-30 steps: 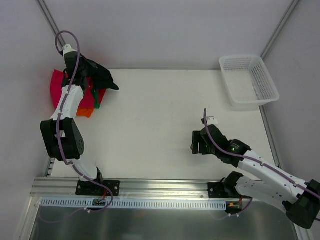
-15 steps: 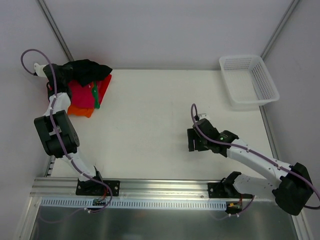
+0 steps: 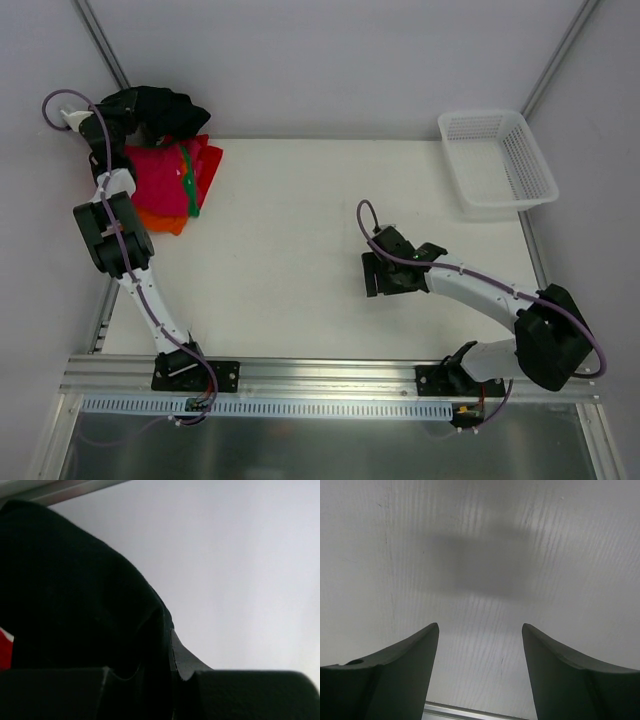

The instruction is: Fold and stack the t-shirts

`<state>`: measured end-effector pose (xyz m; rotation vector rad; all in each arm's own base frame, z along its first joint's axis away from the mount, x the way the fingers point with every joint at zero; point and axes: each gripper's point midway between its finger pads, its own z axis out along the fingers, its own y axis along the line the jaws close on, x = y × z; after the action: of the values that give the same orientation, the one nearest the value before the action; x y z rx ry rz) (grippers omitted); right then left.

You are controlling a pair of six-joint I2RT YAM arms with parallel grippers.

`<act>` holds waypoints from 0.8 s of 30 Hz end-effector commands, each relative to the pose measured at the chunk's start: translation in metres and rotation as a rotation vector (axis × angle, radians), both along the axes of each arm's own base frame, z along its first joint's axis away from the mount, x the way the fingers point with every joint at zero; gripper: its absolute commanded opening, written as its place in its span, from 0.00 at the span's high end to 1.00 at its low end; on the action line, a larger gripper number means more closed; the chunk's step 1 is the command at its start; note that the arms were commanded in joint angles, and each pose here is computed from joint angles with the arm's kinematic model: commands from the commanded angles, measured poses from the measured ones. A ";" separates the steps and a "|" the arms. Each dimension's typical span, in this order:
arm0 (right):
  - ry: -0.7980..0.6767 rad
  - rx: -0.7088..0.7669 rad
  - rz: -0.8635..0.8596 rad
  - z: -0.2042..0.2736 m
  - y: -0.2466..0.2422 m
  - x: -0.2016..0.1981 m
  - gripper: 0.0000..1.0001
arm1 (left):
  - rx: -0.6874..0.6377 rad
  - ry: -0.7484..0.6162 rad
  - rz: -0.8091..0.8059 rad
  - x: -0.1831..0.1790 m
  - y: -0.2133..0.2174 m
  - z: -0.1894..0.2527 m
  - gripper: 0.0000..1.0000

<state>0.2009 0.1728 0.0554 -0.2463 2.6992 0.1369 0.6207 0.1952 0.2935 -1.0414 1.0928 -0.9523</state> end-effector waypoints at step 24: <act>-0.062 0.120 0.046 0.022 0.014 0.002 0.28 | 0.054 0.325 0.275 -0.156 0.013 -0.079 1.00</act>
<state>0.2031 0.1860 0.0649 -0.2625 2.6608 0.2441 0.4814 0.1968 0.1963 -1.3068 1.2281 -0.6530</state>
